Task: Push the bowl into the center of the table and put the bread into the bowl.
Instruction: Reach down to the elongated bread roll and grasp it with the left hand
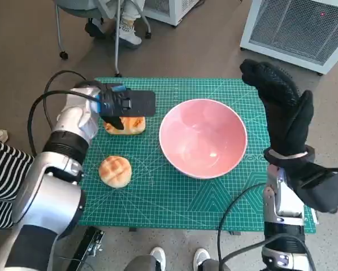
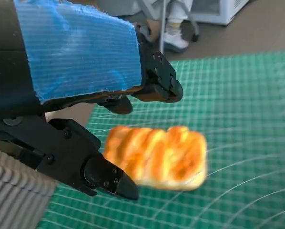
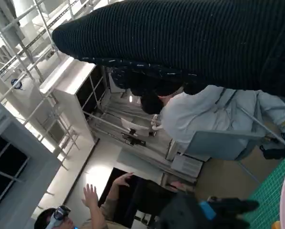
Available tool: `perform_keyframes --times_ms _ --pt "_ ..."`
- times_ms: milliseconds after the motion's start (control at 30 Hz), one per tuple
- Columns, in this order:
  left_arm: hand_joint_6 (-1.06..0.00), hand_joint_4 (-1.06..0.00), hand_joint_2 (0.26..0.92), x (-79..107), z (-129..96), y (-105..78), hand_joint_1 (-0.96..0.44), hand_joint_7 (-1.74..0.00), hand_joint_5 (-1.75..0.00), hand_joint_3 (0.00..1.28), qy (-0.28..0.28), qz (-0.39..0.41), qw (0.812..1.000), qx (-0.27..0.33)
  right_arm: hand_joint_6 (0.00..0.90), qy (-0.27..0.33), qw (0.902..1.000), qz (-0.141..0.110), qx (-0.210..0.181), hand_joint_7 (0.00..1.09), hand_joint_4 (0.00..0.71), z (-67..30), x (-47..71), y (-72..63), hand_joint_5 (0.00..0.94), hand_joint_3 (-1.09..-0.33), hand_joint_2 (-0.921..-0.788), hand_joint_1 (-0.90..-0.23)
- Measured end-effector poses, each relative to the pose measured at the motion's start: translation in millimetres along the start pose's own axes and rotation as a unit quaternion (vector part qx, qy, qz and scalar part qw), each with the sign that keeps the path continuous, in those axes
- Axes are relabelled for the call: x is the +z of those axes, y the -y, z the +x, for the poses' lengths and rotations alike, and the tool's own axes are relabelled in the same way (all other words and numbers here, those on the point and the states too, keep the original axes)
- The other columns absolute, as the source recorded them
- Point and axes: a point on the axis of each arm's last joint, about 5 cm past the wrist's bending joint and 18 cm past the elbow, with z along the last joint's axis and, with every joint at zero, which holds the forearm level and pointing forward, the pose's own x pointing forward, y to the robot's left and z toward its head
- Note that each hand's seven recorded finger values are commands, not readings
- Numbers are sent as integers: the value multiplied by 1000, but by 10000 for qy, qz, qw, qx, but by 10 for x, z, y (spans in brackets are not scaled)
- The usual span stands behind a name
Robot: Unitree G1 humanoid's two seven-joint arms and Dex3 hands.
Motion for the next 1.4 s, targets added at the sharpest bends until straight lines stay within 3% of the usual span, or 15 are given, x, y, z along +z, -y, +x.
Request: perform_keyframes --times_ms 433,500,633,667,700,733,800,1000,1033,1133,1267,1333,1400 --pt "-355 -148 718 59 34 75 -302 -6 -3 0 -214 450 9987 -104 204 137 9999 25 -36 299 236 -55 66 -11 12 -619 -921 -761" --pt "-365 -168 718 65 37 83 -302 -10 -12 0 -245 512 9983 -84 194 172 9998 20 -30 297 236 -52 77 -13 11 -619 -921 -756" --pt "-426 -319 727 73 46 104 -254 -23 -61 3 -286 553 9981 26 185 249 9997 25 -23 298 233 -43 99 -16 8 -618 -921 -752" --pt "-455 -346 729 72 50 118 -239 -20 -233 7 -298 549 9980 70 184 278 9996 40 -29 298 233 -40 105 -16 8 -619 -921 -751" --pt "-524 -371 735 70 54 128 -202 -27 -705 11 -298 535 9981 104 181 297 9995 44 -31 299 235 -39 108 -16 9 -622 -921 -749" --pt "-570 -376 741 68 58 143 -181 -29 -1022 13 -290 518 9981 149 179 322 9995 50 -36 300 236 -39 113 -16 9 -625 -921 -747" --pt "-637 -421 752 59 68 175 -153 -40 -1223 15 -269 451 9984 224 177 357 9993 43 -34 302 238 -38 118 -17 9 -627 -921 -745" --pt "-793 -611 792 29 98 280 -104 -80 -961 11 -194 345 9986 338 174 422 9991 17 -25 309 243 -39 127 -16 10 -640 -921 -741" --pt "-808 -652 838 27 101 290 67 -88 -1039 19 -184 341 9986 358 174 432 9991 10 -25 311 241 -39 128 -16 8 -642 -921 -741" --pt "-831 -699 894 27 103 299 272 -100 -1134 30 -137 346 9984 436 173 463 9989 -9 -24 314 238 -40 132 -12 6 -646 -921 -739" --pt "-877 -699 914 30 107 315 344 -140 -1186 47 -79 410 9979 497 171 487 9988 -23 -24 317 236 -41 134 -10 5 -652 -921 -735" --pt "-857 -699 917 31 111 328 356 -258 -1195 50 -52 449 9975 534 171 497 9988 -29 -26 319 235 -43 133 -10 4 -657 -921 -732" --pt "-762 -695 919 32 113 337 229 -595 -1208 55 -28 482 9972 576 170 498 9988 -32 -29 321 235 -44 130 -9 3 -661 -921 -729"
